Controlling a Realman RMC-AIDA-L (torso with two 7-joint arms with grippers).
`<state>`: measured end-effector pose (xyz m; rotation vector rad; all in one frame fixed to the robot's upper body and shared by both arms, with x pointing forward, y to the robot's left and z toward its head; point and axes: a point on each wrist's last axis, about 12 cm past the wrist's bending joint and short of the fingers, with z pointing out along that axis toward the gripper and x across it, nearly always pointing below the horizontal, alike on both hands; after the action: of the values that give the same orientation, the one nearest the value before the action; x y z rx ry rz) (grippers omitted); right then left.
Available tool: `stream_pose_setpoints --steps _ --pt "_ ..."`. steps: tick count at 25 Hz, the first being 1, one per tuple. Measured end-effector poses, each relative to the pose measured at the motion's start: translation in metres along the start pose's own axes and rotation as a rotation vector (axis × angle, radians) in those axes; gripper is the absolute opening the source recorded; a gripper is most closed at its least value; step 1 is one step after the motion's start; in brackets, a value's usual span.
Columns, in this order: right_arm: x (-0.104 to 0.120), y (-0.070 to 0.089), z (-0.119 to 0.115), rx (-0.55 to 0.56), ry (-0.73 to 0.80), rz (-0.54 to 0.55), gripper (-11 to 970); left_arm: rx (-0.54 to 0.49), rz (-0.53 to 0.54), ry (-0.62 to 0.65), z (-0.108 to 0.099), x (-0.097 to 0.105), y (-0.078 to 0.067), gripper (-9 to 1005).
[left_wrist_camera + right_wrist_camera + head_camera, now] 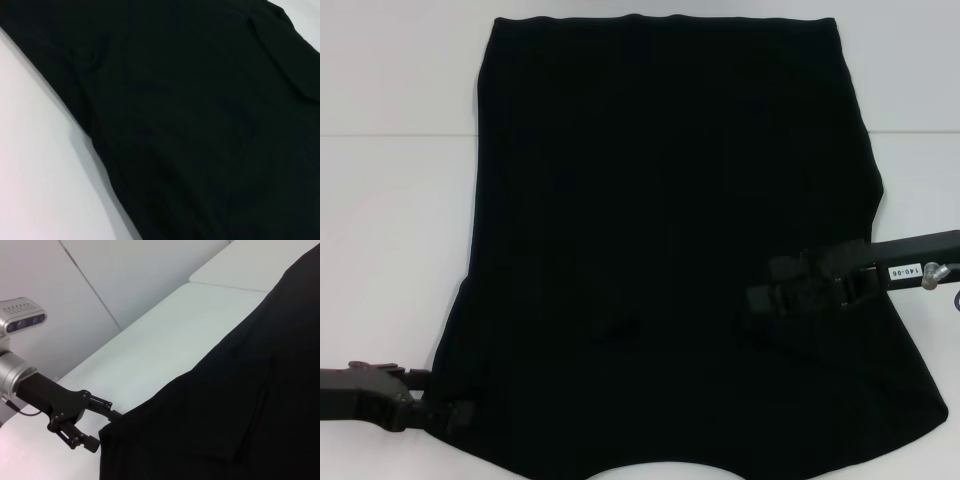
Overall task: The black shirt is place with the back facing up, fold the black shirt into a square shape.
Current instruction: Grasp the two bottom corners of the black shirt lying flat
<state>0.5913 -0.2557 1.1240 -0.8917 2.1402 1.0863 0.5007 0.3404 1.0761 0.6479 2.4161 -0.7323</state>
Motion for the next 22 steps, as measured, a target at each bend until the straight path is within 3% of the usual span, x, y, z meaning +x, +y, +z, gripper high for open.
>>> stream_pose_setpoints --steps 4,15,22 --pt "-0.0011 -0.0004 -0.0005 0.003 -0.009 0.006 925 -0.015 0.006 0.005 0.0008 -0.0013 0.0014 944" --pt "-0.0017 -0.0001 -0.0021 -0.001 -0.022 0.011 925 -0.039 0.022 0.008 -0.0005 -0.0061 0.0044 760" --pt "-0.0008 -0.0012 -0.0047 0.005 -0.029 0.017 925 -0.046 0.018 0.029 -0.0004 -0.0047 0.0051 454"
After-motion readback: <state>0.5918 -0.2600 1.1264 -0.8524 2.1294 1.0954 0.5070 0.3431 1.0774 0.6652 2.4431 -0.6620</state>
